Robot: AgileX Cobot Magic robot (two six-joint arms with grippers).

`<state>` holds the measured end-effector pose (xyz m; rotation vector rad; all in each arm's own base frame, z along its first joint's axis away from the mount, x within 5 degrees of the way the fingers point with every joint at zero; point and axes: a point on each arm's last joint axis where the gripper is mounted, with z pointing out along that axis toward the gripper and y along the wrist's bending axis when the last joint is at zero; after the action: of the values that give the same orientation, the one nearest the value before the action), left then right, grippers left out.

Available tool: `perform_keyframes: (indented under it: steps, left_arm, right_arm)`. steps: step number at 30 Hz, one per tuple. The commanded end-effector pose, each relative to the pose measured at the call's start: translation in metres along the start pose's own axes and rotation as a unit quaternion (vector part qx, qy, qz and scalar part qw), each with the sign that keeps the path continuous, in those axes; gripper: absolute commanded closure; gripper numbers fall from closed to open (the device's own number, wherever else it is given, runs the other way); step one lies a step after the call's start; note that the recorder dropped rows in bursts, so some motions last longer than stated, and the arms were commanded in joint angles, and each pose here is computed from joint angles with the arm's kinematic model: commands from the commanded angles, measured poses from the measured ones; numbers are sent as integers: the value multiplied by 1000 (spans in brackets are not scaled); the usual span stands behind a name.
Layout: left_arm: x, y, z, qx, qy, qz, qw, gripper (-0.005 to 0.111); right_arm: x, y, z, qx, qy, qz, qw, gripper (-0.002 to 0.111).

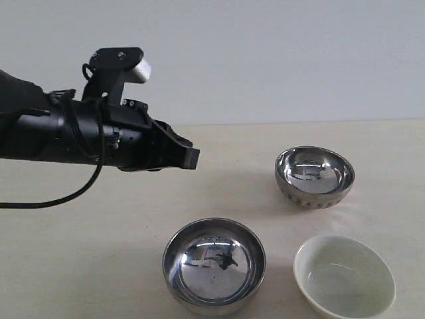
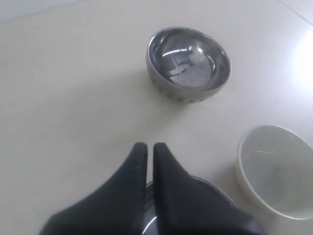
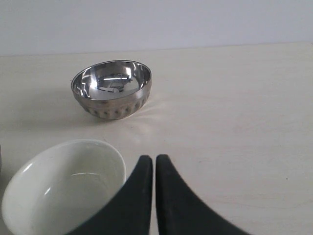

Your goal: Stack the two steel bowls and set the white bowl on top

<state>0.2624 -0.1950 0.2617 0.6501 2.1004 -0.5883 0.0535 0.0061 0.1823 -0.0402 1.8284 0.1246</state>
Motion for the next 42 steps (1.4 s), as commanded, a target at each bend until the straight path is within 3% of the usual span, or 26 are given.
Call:
perform_keyframes:
  steps: [1,12,16,23,33,42]
  left_arm:
    - [-5,-1,-22,-24,-38,13,999,103]
    - [-4,0,-87,-85,-140,12,986,103]
    - [-2,-3,-108,-77,-170,-31,982,103]
    - [8,-8,-145,-76,-218,-21,973,103]
    - [43,-9,-216,-109,-342,-4,933,103]
    - [76,-14,-278,-121,-469,22,875,103]
  right_arm:
    - [0,0,0,3,-3,-2,1000,108]
    - [0,0,0,3,-3,-2,1000,108]
    - [0,0,0,3,-3,-2,1000,108]
    - [0,0,0,3,-3,-2,1000,108]
    - [0,0,0,3,-3,-2,1000,108]
    - [0,0,0,3,-3,-2,1000,108]
